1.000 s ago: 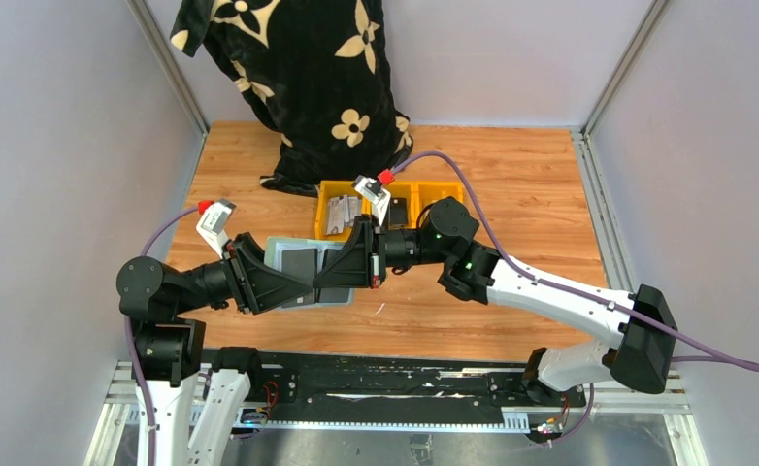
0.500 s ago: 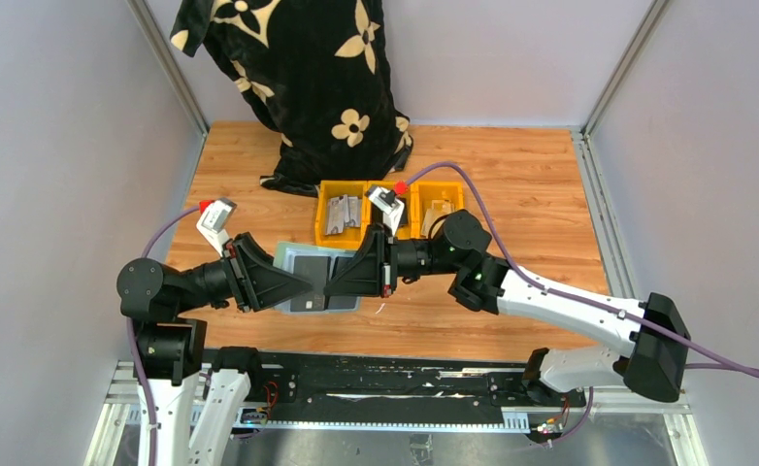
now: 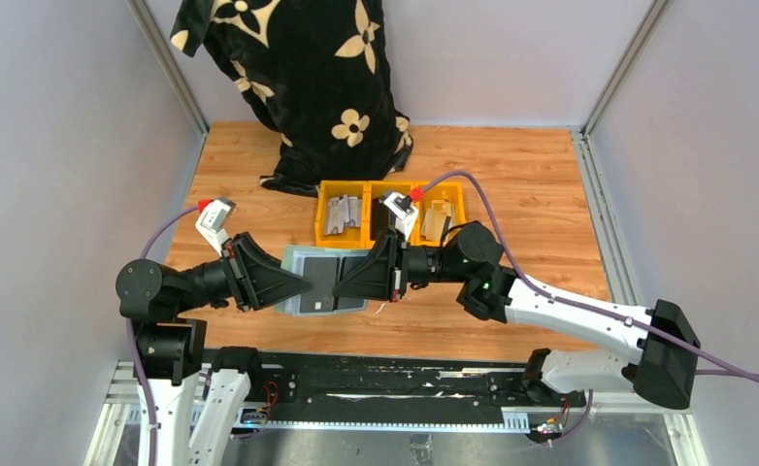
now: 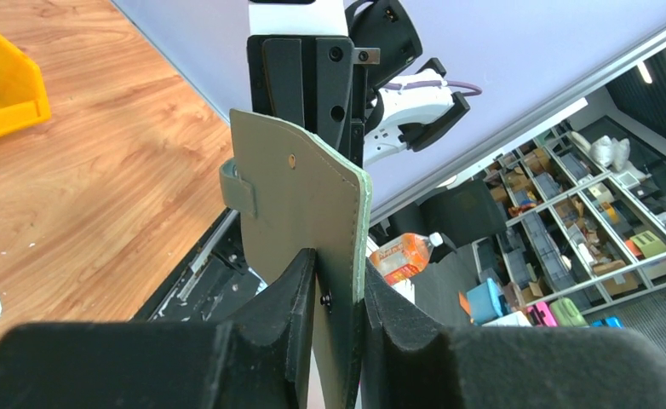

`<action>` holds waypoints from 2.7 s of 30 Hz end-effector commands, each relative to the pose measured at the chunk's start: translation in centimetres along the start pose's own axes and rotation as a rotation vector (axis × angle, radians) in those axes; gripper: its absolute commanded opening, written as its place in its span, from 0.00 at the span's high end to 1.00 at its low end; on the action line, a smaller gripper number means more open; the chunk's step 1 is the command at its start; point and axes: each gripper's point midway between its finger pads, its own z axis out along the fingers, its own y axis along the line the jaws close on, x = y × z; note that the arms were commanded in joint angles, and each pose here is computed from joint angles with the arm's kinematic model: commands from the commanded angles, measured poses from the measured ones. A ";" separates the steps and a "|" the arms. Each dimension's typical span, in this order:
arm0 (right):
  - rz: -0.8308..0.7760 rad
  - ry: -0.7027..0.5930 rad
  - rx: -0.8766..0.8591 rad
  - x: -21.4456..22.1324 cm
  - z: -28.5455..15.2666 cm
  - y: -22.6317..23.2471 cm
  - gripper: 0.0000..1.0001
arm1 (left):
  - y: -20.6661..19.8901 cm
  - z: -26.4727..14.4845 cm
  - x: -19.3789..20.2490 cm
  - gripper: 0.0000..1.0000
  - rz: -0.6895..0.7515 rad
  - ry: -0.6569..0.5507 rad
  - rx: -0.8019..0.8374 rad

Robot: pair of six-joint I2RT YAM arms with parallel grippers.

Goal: Take the credit cards out of the card holder
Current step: Remove the credit card from the card holder.

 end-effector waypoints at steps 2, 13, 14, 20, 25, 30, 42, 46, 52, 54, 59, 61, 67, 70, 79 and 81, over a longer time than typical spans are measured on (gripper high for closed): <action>-0.017 -0.128 -0.028 -1.9 -0.7 1.1 1.00 | -1.3 -0.1 -0.1 0.77 0.029 0.007 0.023; -0.021 -0.149 -0.046 -2.4 -0.6 1.5 1.00 | -0.9 -0.2 0.3 0.84 0.047 0.012 0.010; -0.019 -0.141 -0.047 -2.3 -0.4 1.5 1.00 | -0.7 -0.2 0.4 0.84 0.049 0.010 0.005; -0.032 -0.082 -0.040 -1.6 1.2 1.4 1.00 | 0.1 -0.3 0.5 0.60 0.025 -0.017 -0.022; -0.036 -0.017 -0.052 -0.9 2.9 1.7 1.00 | 0.1 -0.1 0.3 0.53 0.006 -0.024 -0.007; -0.046 -0.019 -0.036 -1.0 2.8 1.5 1.00 | -0.2 -0.2 0.4 0.64 0.013 -0.011 0.000; -0.033 -0.113 0.012 -2.0 1.7 1.1 1.00 | -0.4 -0.2 0.4 0.86 0.028 -0.011 0.005; -0.020 -0.143 0.027 -2.1 1.4 0.7 1.00 | -0.7 -0.2 0.3 0.86 0.035 -0.012 0.007; -0.019 -0.125 -0.004 -1.9 1.7 1.2 1.00 | -0.5 -0.2 0.2 0.86 0.034 -0.015 0.000; -0.026 -0.093 -0.007 -1.8 2.2 1.3 0.93 | -0.4 -0.2 0.3 0.85 0.032 -0.014 -0.002; -0.031 -0.053 0.007 -1.7 2.9 0.9 0.71 | -0.5 -0.2 0.3 0.78 0.043 -0.012 -0.003; -0.025 -0.042 0.013 -1.6 3.1 0.7 0.70 | -0.4 -0.2 0.3 0.76 0.043 -0.010 -0.005; -0.011 -0.019 0.039 -1.5 3.7 -0.1 0.72 | -0.5 -0.2 0.2 0.67 0.047 -0.007 -0.003; -0.001 -0.008 0.099 -1.6 4.1 -1.1 0.77 | -0.9 -0.3 0.3 0.62 0.071 -0.006 0.003; 0.035 -0.040 0.229 -0.9 2.3 -3.5 0.69 | -2.1 -0.3 -0.3 0.66 0.107 -0.016 0.017; 0.037 -0.051 0.225 -1.0 2.1 -3.4 0.66 | -2.2 -0.3 -0.3 0.66 0.111 -0.018 0.017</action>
